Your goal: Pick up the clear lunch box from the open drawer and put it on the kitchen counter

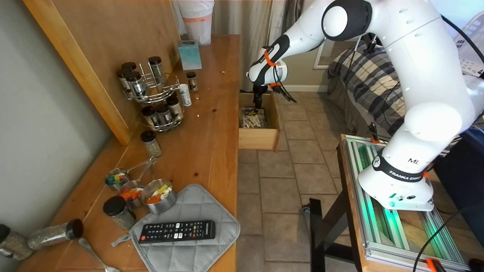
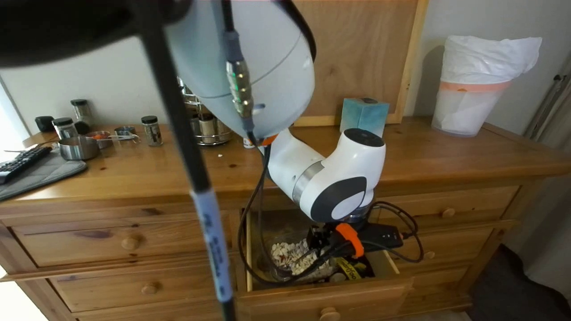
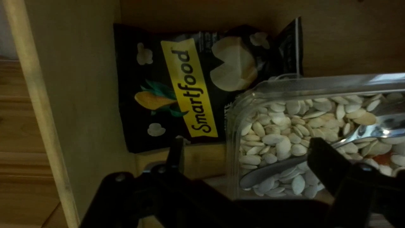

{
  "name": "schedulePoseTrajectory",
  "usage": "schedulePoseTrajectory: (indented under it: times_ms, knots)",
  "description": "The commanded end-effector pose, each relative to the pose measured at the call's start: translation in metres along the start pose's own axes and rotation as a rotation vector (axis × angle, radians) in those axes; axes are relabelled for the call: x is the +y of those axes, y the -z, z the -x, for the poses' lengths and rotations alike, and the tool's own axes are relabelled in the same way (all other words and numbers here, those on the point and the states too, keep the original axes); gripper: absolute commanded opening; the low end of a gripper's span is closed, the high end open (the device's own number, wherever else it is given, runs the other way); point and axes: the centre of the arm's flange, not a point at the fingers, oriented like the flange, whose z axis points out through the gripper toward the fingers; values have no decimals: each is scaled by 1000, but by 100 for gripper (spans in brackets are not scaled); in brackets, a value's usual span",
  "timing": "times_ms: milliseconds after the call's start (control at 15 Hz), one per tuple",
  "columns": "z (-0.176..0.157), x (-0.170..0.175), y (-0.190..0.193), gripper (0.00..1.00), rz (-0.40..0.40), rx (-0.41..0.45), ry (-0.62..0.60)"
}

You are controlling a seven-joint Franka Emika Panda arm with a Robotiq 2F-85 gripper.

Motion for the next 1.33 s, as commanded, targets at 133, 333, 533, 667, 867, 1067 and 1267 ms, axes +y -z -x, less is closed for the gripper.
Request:
schedulePoseTrajectory:
  times_ms: [133, 333, 533, 667, 867, 1067, 1267]
  knots:
    - [-20, 20, -38, 100, -1, 8, 50]
    - [-25, 19, -48, 74, 0, 13, 57]
    - [-28, 21, -49, 53, -2, 21, 61]
    - [-30, 22, -47, 38, -13, 21, 57]
    - [-29, 23, -45, 18, -36, 17, 50]
    - [-30, 23, -43, 5, -58, 10, 49]
    - [-31, 22, -39, 2, -81, 0, 45]
